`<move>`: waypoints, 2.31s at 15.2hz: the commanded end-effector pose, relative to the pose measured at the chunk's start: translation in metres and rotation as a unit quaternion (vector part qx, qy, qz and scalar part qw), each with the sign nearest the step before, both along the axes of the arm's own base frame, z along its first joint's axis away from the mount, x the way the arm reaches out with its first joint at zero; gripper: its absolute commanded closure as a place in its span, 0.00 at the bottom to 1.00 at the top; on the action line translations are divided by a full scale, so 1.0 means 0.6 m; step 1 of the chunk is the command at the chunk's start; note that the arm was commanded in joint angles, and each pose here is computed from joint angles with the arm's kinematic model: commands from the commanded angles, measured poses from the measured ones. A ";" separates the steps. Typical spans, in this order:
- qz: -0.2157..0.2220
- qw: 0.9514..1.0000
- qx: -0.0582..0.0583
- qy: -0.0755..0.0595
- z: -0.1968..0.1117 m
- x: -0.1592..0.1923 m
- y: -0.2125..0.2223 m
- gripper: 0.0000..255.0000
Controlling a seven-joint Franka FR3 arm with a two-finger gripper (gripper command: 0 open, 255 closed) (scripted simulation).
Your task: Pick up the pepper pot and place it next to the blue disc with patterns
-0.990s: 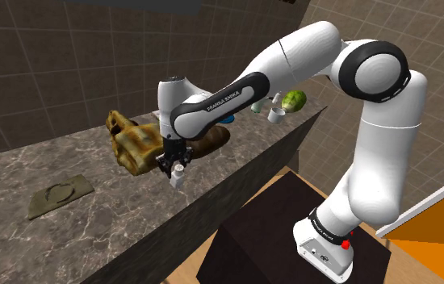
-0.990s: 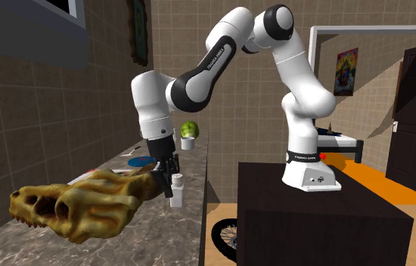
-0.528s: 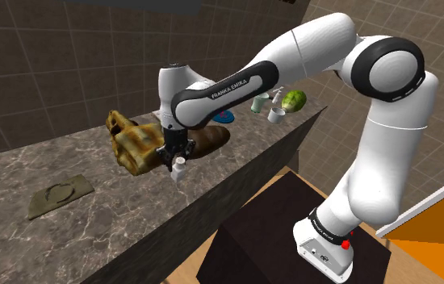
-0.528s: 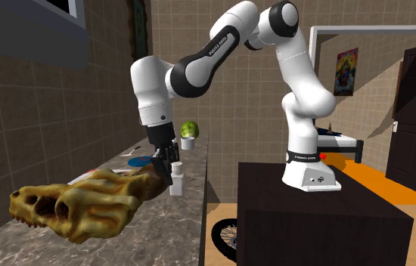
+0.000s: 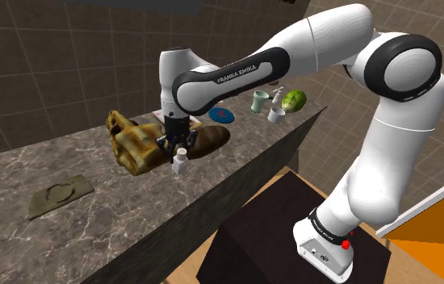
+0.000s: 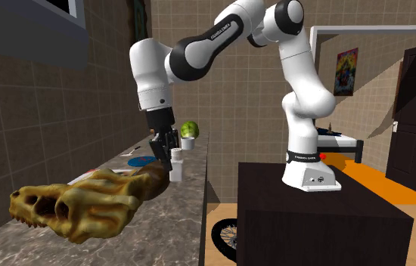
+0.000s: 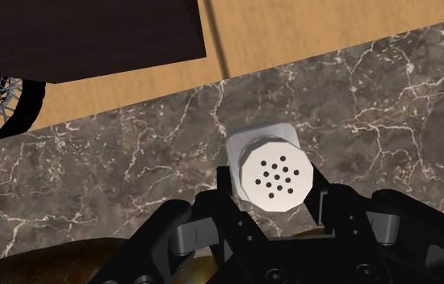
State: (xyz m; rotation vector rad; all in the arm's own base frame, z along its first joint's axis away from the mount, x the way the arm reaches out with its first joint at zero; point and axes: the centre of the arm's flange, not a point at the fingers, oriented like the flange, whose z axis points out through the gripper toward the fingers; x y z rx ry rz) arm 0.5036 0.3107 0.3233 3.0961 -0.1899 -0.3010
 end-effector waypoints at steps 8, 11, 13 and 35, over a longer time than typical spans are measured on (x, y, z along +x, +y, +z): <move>0.000 1.000 0.000 0.000 0.037 0.022 -0.086 1.00; 0.000 1.000 0.000 0.000 0.038 0.039 -0.150 1.00; 0.000 1.000 0.000 0.000 0.038 0.050 -0.193 1.00; 0.000 1.000 0.000 0.000 0.040 0.169 -0.662 1.00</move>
